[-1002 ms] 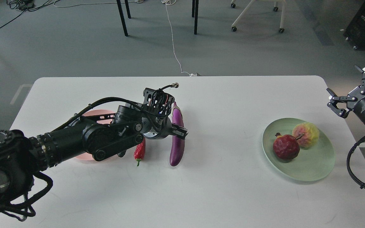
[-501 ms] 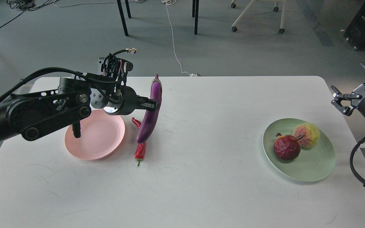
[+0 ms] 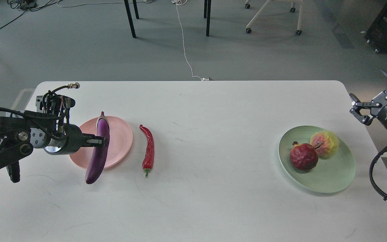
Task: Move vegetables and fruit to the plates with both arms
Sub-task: 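Lift the eggplant and lower it onto the pink plate, releasing, then move the left gripper to the red chili pepper and grasp it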
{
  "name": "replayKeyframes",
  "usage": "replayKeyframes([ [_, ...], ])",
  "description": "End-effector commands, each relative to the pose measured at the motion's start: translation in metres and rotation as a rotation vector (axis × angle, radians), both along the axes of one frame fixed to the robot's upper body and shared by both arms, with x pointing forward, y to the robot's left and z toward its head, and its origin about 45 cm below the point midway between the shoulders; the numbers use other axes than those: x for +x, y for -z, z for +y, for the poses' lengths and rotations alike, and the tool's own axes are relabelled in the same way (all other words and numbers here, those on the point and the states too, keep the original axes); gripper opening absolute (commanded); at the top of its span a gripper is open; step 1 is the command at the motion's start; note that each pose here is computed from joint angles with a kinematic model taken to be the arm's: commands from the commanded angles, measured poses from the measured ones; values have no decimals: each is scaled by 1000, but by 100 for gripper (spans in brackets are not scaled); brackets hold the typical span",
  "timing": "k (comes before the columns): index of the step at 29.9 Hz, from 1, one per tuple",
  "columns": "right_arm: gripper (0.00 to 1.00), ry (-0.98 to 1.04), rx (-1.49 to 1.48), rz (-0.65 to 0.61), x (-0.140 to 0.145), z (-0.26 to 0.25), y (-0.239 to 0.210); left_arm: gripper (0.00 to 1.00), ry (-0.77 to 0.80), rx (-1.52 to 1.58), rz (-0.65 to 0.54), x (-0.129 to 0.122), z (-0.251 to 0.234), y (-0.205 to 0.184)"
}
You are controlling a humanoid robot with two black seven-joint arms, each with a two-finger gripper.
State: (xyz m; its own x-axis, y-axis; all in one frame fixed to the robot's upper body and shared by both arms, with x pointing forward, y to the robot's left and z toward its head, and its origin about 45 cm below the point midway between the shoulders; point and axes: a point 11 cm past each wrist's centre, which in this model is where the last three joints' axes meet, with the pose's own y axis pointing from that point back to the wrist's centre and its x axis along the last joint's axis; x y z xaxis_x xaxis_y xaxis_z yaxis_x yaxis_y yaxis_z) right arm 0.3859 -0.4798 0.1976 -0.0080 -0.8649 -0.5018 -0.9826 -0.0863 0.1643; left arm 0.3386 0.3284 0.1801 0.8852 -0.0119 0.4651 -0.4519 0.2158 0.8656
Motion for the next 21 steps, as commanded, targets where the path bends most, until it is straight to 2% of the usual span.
replayKeyframes([
  [1,100,-2,2,0,0,1,0,59,-5,-1,6,0,0,3],
  [8,100,-2,0,1,0,0,0,72,-12,-8,-8,3,1,-2],
  [11,100,-3,-2,1,0,1,0,76,-24,-30,-48,13,-1,-16],
  [18,100,-4,-4,6,-1,1,2,77,30,-60,-174,43,-25,-62],
  [21,100,-8,-5,6,-1,2,2,77,112,-99,-186,47,-67,-64],
])
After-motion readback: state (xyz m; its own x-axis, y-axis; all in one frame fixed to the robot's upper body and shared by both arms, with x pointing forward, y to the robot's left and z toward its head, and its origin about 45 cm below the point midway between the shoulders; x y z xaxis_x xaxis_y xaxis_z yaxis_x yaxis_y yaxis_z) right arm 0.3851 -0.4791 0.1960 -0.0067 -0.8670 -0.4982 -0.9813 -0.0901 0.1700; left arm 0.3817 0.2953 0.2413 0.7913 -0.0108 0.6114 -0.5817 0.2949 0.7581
